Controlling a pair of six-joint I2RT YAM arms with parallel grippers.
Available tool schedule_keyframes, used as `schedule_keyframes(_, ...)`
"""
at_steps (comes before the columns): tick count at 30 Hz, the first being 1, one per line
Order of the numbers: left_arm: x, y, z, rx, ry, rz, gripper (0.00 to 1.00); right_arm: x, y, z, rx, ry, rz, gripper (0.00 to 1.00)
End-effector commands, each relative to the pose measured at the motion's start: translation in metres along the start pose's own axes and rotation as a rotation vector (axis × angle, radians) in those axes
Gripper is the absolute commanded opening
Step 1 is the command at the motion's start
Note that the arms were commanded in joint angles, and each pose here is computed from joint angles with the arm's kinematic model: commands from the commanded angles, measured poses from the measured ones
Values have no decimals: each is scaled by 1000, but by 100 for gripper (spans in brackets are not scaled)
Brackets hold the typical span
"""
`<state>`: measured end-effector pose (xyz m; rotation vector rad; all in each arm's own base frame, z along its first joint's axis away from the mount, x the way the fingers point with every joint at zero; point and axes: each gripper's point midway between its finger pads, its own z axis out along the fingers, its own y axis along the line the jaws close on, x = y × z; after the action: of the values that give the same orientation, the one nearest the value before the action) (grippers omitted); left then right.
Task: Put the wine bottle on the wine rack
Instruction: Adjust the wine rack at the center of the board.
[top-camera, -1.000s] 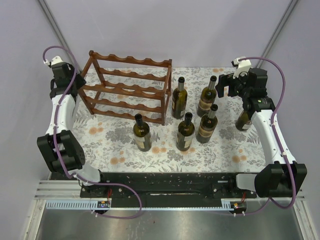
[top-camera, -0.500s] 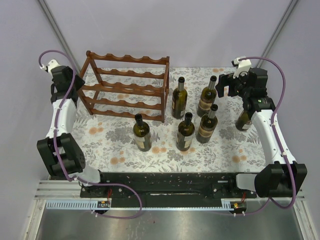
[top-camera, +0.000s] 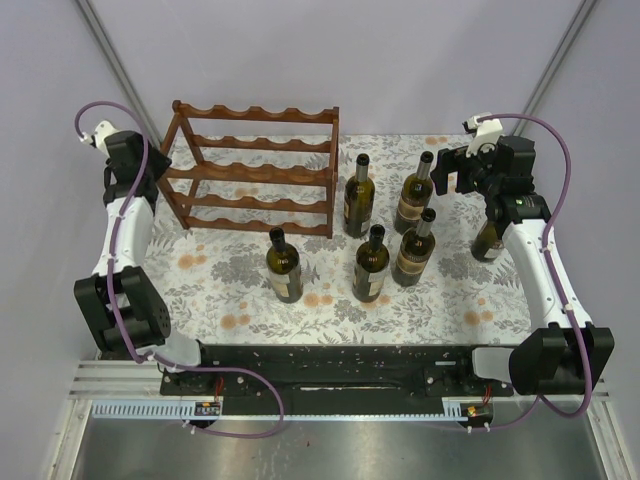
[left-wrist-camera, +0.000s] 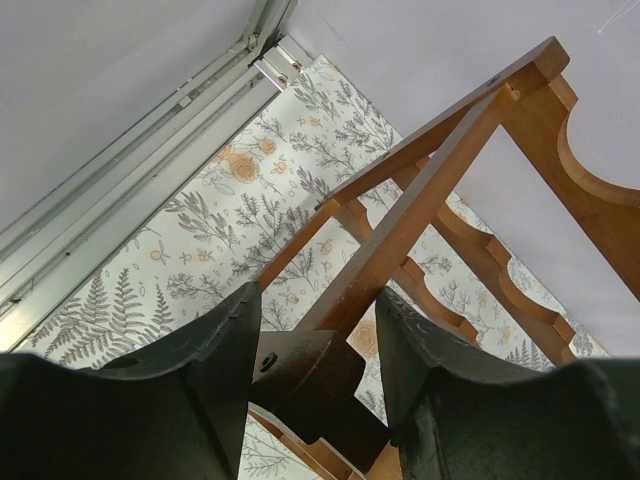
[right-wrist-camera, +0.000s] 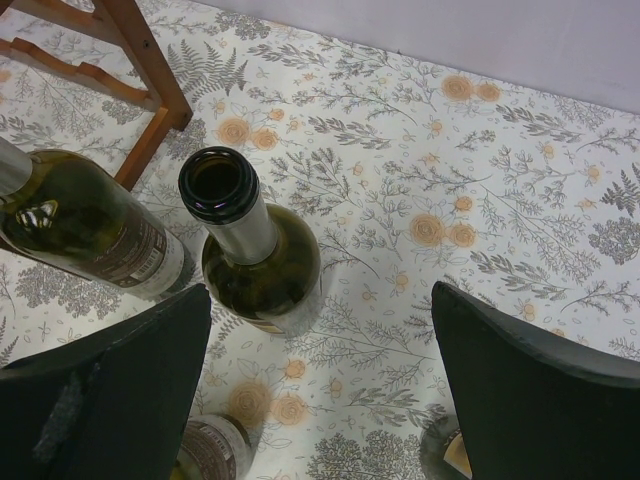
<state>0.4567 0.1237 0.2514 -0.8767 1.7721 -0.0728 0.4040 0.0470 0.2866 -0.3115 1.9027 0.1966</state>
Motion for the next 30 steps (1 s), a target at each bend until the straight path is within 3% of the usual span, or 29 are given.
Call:
schedule_keyframes(1,17,4,18,-73,29,-73,0,-18,0,-5,-2,-46,-10,100)
schedule_keyframes(12,36,0,11,-44,63,-73,0,-27,6,-6,-18,-48,-16,99)
schedule_keyframes(18,33,-5,-1,-10,71,-32,19,-50,26,-11,-34,-87,-100,100)
schedule_keyframes(27,26,-13,-23,50,64,-9,28,-85,77,-5,-121,-106,-166,100)
schedule_keyframes(30,18,-12,-26,44,37,14,49,-96,92,4,-148,-106,-172,100)
